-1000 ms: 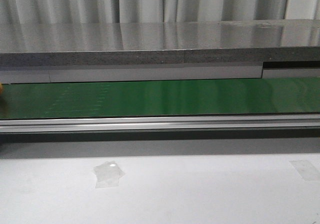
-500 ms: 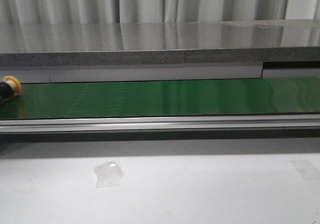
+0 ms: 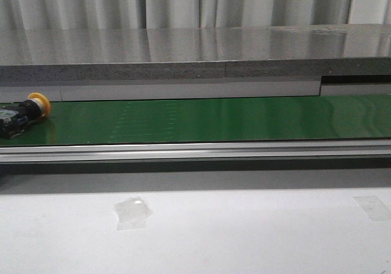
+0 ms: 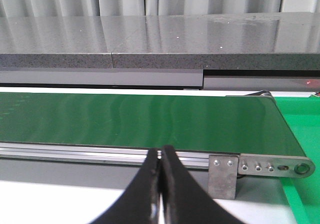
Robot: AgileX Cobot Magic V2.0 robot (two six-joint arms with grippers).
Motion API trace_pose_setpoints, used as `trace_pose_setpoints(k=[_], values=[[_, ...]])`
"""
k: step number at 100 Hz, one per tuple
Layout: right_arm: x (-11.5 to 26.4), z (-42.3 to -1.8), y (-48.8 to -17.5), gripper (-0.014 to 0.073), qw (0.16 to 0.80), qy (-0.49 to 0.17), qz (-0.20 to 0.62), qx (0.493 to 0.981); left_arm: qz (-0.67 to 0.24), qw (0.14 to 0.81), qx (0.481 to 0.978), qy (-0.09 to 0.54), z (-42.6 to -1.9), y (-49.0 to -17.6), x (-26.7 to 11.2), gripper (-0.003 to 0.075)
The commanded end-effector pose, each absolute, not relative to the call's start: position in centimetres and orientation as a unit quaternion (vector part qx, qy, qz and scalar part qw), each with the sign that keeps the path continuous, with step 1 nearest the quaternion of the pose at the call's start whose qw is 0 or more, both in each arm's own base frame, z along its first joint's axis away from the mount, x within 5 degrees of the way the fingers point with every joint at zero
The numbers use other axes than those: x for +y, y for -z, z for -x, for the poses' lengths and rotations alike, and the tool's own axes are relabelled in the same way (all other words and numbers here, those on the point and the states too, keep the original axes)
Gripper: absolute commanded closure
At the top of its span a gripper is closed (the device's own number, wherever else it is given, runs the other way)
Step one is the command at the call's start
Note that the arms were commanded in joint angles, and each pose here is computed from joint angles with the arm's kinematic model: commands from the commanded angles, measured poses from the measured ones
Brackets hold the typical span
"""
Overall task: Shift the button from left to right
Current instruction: 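Open the left gripper and raise it away from the button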
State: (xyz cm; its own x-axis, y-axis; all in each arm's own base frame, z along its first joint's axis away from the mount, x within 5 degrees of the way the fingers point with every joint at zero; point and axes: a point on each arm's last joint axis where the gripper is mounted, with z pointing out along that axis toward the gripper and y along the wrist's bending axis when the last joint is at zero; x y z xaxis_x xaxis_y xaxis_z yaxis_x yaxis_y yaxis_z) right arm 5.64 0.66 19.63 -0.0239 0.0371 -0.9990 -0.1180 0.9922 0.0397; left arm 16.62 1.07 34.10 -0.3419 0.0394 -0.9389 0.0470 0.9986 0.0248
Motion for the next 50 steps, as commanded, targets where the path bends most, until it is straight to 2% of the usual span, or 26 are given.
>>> trace_pose_setpoints(k=[1,27,50], values=[[0.6,-5.4,-21.0,0.0696,0.738,-0.054,0.030,0.672,-0.004,0.628,0.778,-0.016,-14.9,-34.2,1.2,0.0143],[0.6,-5.4,-21.0,0.0696,0.738,-0.054,0.030,0.672,0.012,0.655,0.755,-0.006,-10.4,-30.8,0.5,0.0143],[0.6,-5.4,-21.0,0.0696,0.738,-0.054,0.030,0.672,0.011,0.663,0.748,-0.007,-9.6,-30.5,0.3,0.0152]])
